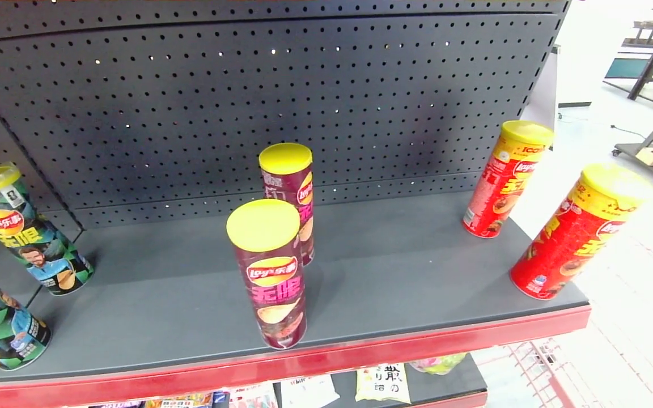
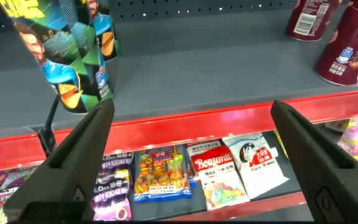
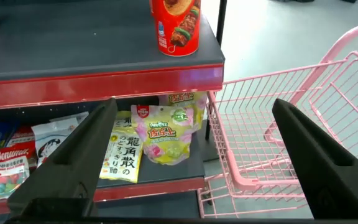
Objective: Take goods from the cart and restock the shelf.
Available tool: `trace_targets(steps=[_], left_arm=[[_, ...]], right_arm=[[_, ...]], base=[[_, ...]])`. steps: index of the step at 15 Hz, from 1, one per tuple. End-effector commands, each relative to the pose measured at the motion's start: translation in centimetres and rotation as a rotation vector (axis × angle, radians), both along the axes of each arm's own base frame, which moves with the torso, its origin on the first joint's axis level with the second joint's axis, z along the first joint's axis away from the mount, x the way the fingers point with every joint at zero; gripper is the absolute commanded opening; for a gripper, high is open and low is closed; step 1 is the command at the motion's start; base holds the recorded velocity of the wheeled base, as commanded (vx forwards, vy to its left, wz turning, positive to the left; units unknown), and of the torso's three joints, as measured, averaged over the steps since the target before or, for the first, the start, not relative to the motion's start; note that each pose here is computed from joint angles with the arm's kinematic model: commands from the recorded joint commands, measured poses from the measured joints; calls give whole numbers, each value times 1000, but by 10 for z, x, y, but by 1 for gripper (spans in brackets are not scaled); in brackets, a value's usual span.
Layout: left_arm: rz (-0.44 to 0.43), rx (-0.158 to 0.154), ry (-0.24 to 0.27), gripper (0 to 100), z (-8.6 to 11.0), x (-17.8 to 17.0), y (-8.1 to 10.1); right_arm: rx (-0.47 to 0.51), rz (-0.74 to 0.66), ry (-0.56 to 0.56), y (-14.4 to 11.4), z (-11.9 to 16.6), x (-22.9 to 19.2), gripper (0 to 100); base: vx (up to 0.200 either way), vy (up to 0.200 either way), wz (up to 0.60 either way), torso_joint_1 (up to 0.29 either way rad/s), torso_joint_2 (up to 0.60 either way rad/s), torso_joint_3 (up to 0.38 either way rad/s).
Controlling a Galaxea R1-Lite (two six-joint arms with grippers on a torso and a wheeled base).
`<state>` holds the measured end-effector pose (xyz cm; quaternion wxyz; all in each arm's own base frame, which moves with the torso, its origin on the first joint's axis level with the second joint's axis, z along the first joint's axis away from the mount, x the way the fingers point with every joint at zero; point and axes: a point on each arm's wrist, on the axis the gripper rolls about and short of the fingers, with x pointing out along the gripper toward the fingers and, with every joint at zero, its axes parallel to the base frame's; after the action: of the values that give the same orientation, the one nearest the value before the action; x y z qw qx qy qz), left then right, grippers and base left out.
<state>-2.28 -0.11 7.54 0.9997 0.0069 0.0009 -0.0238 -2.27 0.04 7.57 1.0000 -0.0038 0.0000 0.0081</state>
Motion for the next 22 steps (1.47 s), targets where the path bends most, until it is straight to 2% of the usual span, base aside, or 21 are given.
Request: trace_targets(steps=[1, 5, 7, 13, 14, 15, 16, 17, 20, 21, 22], left_arm=[[2, -2, 4, 100, 0, 0, 0], [3, 5, 22, 100, 1, 2, 0], [3, 8, 25, 100, 0, 2, 0], [3, 9, 4, 100, 0, 0, 0], [0, 26, 0, 100, 1, 0, 0], [-11, 69, -6, 100, 1, 0, 0], [-15, 77, -8, 100, 1, 0, 0], [-15, 75, -14, 100, 1, 0, 0], [52, 38, -8, 100, 1, 0, 1], [52, 21, -4, 100, 1, 0, 1], [52, -12, -3, 100, 0, 0, 1]], right_arm=[[0, 1, -2, 0, 0, 0, 100], [-2, 5, 0, 0, 0, 0, 100], [5, 7, 0, 0, 0, 0, 100], [5, 7, -1, 0, 0, 0, 100], [5, 7, -1, 0, 0, 0, 100], [5, 7, -1, 0, 0, 0, 100], [3, 7, -1, 0, 0, 0, 100], [3, 8, -1, 0, 0, 0, 100], [6, 7, -1, 0, 0, 0, 100], [6, 7, -1, 0, 0, 0, 100], [5, 7, -1, 0, 0, 0, 100]], base=[[0, 0, 0, 0, 0, 0], [0, 0, 0, 0, 0, 0], [0, 0, 600, 10, 2, -2], [0, 0, 100, -1, 0, 0], [0, 0, 0, 0, 0, 0], [0, 0, 0, 0, 0, 0], [0, 0, 0, 0, 0, 0], [0, 0, 0, 0, 0, 0], [0, 0, 0, 0, 0, 0], [0, 0, 0, 0, 0, 0], [0, 0, 0, 0, 0, 0]])
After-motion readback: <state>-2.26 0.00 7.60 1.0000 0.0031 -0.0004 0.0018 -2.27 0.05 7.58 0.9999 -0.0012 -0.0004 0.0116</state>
